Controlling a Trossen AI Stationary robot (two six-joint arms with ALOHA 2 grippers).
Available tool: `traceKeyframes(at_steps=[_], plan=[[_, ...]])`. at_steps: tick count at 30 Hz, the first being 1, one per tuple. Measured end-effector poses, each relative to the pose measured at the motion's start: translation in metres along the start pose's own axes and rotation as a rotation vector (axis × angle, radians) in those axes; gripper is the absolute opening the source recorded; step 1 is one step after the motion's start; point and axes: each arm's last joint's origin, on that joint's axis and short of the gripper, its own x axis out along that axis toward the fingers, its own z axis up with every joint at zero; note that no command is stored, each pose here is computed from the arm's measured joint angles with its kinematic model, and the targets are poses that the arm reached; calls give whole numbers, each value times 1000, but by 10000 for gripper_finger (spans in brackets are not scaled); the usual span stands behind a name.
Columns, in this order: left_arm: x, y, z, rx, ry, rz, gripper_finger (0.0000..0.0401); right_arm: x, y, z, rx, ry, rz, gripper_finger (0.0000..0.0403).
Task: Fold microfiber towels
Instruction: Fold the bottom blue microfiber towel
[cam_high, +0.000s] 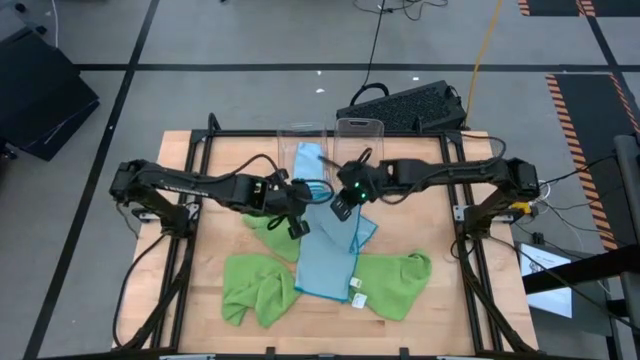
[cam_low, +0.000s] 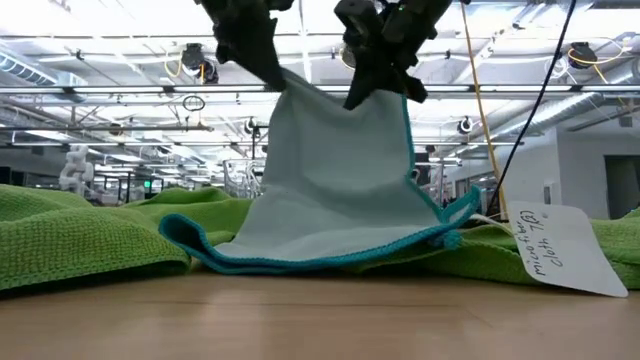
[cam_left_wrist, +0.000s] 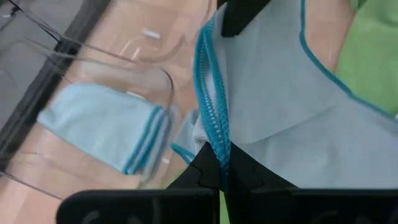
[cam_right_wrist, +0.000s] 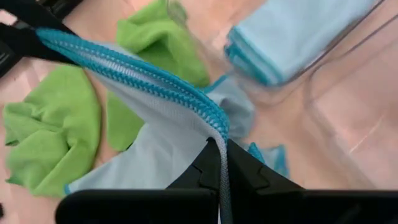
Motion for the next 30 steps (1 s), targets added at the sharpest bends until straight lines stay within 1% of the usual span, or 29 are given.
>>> traceKeyframes(at_steps=[4,7,14,20,26,30], plan=[[-2,7,9,-29,-36,3,2,-18,-14,10,-65,-50,1,4],[-1,11,12,-49,-49,9,3,-23,-21,14,-100,-65,9,4],[1,18,13,-64,-39,15,3,-20,-21,10,-68,-32,42,4],[1,15,8,-44,18,-34,3,-18,-10,-2,16,40,129,4],[6,2,-8,-37,74,-62,3,-19,10,-15,42,67,164,4],[8,-7,-18,-36,95,-77,2,-10,21,-31,78,76,201,4]])
